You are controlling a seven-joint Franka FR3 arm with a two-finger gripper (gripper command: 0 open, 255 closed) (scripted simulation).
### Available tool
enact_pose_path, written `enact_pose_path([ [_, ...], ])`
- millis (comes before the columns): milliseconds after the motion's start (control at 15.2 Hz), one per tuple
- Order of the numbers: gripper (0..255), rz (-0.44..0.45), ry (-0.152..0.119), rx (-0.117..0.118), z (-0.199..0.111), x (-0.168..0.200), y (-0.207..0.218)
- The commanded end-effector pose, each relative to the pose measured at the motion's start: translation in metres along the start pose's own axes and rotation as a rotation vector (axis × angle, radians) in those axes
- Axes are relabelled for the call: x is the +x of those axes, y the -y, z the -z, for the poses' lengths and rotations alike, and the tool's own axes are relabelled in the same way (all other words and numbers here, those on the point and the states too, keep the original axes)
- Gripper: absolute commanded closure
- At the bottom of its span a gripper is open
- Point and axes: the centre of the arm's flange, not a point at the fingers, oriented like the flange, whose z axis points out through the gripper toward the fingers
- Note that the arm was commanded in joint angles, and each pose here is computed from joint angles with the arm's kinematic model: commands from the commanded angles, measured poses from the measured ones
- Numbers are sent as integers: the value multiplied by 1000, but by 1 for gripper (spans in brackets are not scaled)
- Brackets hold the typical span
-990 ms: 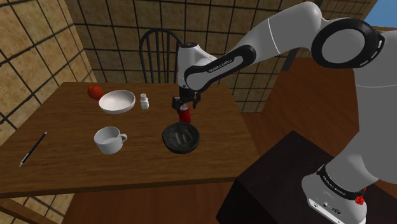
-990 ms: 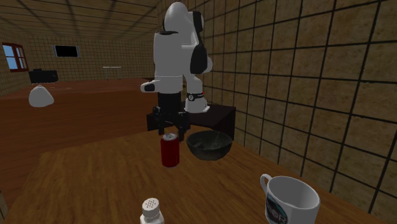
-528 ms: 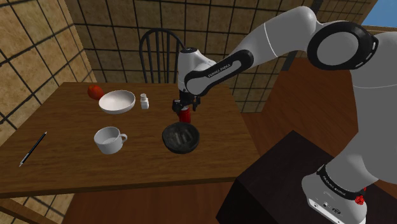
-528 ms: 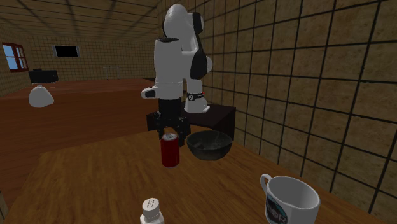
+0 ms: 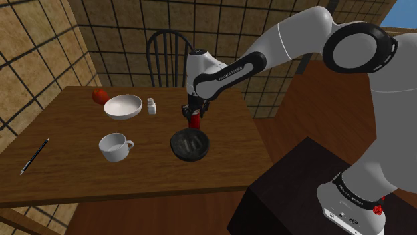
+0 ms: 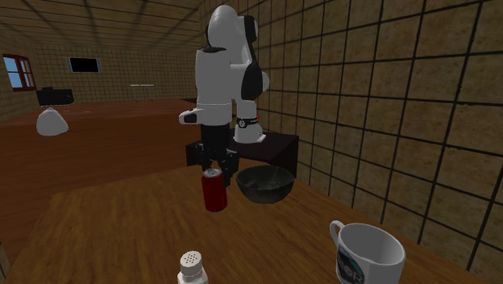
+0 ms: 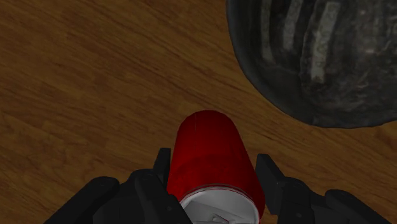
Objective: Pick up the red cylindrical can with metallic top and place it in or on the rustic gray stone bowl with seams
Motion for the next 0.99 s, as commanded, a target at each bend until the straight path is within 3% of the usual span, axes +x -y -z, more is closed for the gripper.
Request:
enact_pose_path([
  [0,255,-1,3,-2,-2,0,-1],
  [264,255,-1,3,-2,-2,-1,-1],
  [924,255,-1,3,-2,51,0,-1],
])
